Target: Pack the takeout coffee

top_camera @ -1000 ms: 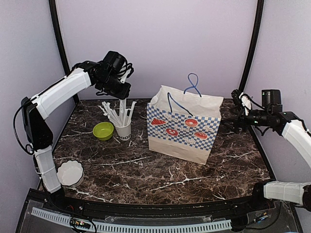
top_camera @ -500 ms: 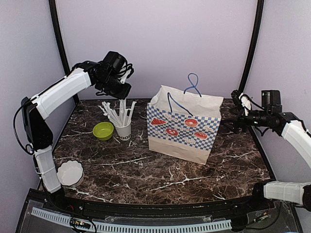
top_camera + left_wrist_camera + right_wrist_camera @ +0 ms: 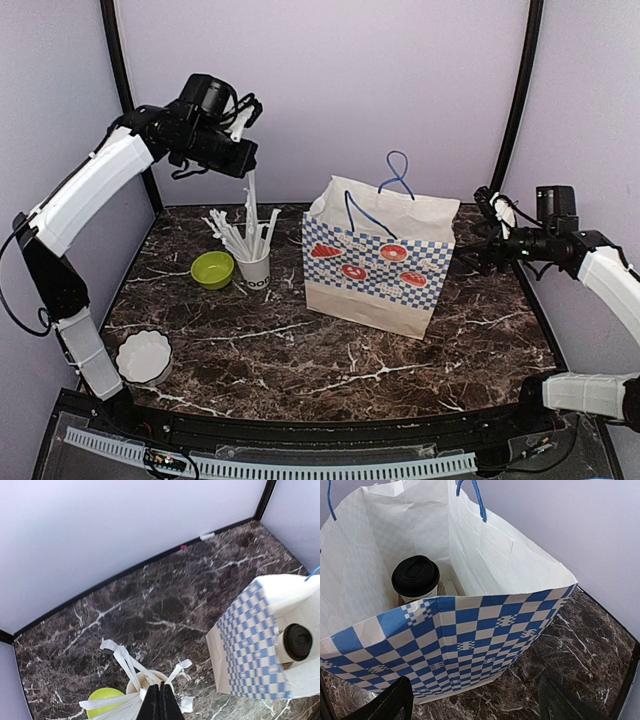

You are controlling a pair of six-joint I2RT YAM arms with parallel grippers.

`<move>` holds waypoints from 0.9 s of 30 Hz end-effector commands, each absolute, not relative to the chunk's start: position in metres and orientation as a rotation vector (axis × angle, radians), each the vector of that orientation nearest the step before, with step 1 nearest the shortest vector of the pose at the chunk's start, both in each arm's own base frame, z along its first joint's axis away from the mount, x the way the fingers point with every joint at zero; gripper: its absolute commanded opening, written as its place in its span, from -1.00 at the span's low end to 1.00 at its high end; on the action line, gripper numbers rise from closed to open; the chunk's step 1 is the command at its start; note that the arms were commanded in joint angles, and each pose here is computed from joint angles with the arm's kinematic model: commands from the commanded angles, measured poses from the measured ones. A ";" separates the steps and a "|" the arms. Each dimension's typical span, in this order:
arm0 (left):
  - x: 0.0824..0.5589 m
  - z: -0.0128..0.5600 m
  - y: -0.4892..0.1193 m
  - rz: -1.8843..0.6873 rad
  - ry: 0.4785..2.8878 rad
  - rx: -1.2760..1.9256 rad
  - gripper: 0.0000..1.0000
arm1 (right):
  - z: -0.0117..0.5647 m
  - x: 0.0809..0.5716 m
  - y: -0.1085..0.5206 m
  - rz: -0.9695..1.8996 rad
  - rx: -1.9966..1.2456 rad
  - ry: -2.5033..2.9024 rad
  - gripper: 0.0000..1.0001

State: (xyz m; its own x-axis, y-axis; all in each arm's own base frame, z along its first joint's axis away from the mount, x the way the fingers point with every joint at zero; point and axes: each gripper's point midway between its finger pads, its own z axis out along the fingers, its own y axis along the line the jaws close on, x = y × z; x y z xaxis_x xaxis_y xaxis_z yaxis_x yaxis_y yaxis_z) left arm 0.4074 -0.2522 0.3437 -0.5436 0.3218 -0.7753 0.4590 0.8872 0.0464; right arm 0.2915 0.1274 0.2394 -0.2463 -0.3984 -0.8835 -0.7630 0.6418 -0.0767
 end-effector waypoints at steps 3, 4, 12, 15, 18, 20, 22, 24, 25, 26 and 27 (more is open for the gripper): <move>0.332 0.501 -0.252 -0.348 1.738 0.588 -1.00 | 0.242 0.296 0.128 0.458 -0.929 1.845 0.73; 0.319 0.514 -0.253 -0.379 1.696 0.597 -1.00 | 0.241 0.297 0.128 0.458 -0.928 1.847 0.73; 0.265 0.567 -0.300 -0.804 1.457 0.695 -1.00 | 0.241 0.298 0.126 0.443 -0.919 1.848 0.73; 0.261 0.557 -0.328 -0.943 1.447 0.736 -1.00 | 0.242 0.297 0.126 0.439 -0.919 1.845 0.73; 0.263 0.549 -0.353 -1.020 1.410 0.765 -1.00 | 0.242 0.296 0.125 0.432 -0.920 1.841 0.74; 0.271 0.535 -0.372 -1.078 1.410 0.756 -1.00 | 0.241 0.295 0.125 0.429 -0.919 1.842 0.74; 0.284 0.518 -0.391 -1.141 1.420 0.740 -1.00 | 0.241 0.296 0.125 0.432 -0.920 1.841 0.74; 0.292 0.497 -0.415 -1.208 1.451 0.755 -1.00 | 0.243 0.295 0.125 0.433 -0.921 1.836 0.74; 0.296 0.482 -0.431 -1.232 1.469 0.771 -1.00 | 0.243 0.295 0.126 0.436 -0.921 1.836 0.74; 0.299 0.468 -0.445 -1.254 1.496 0.779 -1.00 | 0.242 0.295 0.126 0.436 -0.921 1.836 0.74; 0.299 0.464 -0.452 -1.268 1.494 0.788 -1.00 | 0.242 0.294 0.125 0.432 -0.922 1.835 0.74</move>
State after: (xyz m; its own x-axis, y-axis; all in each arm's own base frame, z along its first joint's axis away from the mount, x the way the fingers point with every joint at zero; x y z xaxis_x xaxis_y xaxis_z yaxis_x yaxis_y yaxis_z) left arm 0.3084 -0.4217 0.4575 -0.2795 -0.0437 -0.9592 0.8860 0.3731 -0.2752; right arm 0.2928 0.1270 0.2364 -0.2525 -0.4006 -0.8808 -0.7617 0.6436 -0.0744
